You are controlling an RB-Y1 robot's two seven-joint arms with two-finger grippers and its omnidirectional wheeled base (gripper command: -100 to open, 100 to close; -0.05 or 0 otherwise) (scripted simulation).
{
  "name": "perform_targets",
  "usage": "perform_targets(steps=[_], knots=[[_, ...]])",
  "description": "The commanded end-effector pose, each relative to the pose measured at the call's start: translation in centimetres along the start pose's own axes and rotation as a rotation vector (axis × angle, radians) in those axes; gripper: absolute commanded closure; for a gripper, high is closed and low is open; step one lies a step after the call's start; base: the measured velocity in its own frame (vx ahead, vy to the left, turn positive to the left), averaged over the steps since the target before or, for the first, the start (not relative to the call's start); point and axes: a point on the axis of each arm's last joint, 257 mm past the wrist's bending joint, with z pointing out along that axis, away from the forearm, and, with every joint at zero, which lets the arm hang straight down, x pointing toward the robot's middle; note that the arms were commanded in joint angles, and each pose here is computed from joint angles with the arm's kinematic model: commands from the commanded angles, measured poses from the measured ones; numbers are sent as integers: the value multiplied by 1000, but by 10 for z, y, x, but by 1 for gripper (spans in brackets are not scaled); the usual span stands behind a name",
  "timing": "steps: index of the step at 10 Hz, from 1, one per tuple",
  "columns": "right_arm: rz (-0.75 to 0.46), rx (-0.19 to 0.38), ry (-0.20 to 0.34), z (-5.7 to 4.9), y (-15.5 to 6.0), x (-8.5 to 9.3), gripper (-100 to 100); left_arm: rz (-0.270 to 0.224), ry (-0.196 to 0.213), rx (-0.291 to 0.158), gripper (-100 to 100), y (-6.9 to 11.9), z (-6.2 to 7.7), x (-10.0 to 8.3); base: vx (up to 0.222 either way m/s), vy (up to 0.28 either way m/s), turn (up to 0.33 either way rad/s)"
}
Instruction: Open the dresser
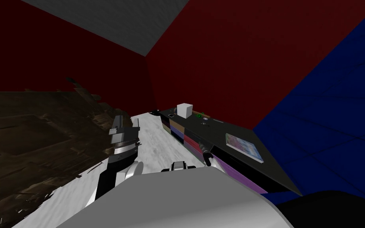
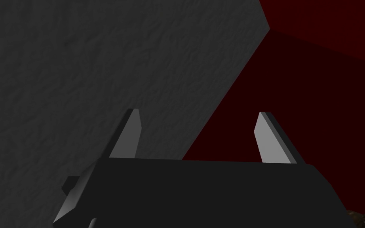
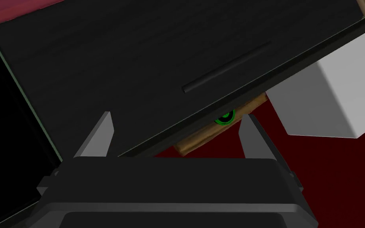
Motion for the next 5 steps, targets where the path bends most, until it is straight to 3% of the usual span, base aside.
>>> perform_targets(steps=[1, 2, 5], knots=[[-87, 99, 21, 4, -29, 15, -100, 0, 0, 0, 0, 0, 0, 0, 54, 41, 48], [-97, 107, 26, 4, -34, 18, -100, 0, 0, 0, 0, 0, 0, 0, 20, 23, -18], [-225, 223, 59, 6, -69, 38, -100, 0, 0, 0, 0, 0, 0, 0, 31, 40, 93]])
